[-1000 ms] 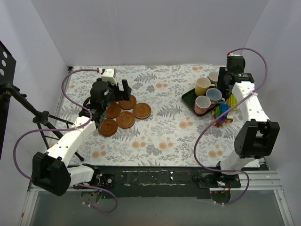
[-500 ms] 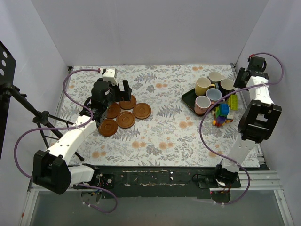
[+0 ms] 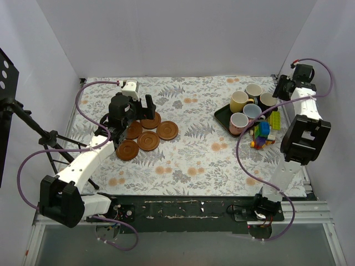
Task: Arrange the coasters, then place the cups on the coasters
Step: Pick up the cup from the tray.
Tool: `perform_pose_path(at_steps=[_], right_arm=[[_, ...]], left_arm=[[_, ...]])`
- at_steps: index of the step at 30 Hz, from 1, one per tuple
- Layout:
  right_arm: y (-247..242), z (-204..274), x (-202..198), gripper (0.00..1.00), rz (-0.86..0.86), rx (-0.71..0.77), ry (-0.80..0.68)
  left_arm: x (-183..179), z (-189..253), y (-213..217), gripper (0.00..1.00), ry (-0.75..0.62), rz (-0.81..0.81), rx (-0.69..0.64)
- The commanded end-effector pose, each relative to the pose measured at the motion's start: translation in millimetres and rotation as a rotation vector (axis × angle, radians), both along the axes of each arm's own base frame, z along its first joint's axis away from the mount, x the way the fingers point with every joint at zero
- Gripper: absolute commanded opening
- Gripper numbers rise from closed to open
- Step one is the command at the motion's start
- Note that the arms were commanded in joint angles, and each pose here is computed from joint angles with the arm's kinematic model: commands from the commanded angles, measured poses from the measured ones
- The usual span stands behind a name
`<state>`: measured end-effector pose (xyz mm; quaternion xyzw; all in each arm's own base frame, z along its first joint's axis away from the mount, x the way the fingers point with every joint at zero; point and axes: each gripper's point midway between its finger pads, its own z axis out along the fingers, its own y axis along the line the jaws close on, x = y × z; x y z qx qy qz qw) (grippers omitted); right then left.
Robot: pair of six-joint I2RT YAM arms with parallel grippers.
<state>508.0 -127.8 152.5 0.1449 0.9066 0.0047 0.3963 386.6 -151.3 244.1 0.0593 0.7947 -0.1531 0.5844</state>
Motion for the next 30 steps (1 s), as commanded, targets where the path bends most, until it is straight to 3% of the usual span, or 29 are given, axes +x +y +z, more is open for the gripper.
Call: perform_pose_path(at_steps=[1,9,13,20,24,30], right_arm=[[-8.0,4.3,15.1,0.52,-0.002,-0.023,-0.025],[-6.3,-13.6,20.7,0.47,0.015,-0.005,0.014],[-3.6,-19.7,21.3,0.33,0.018,0.011,0.026],[-1.8,-18.0,22.6,0.21,0.016,-0.003,0.027],[-3.6,-12.3,24.7,0.03,0.018,-0.015,0.014],[-0.7,-4.8,30.1,0.01,0.053,-0.016,-0.008]], left_arm=[[1.0,7.5,-2.5,0.94,-0.012,-0.009,0.002],[1.6,4.9,-2.7,0.94,0.000,-0.009,0.006],[1.3,5.4,-2.0,0.94,-0.002,-0.006,0.008],[2.9,3.0,-1.1,0.95,0.000,-0.002,0.019],[3.5,-1.3,-2.6,0.95,0.018,-0.007,0.021],[4.1,-5.8,-4.6,0.95,0.032,-0.017,0.025]])
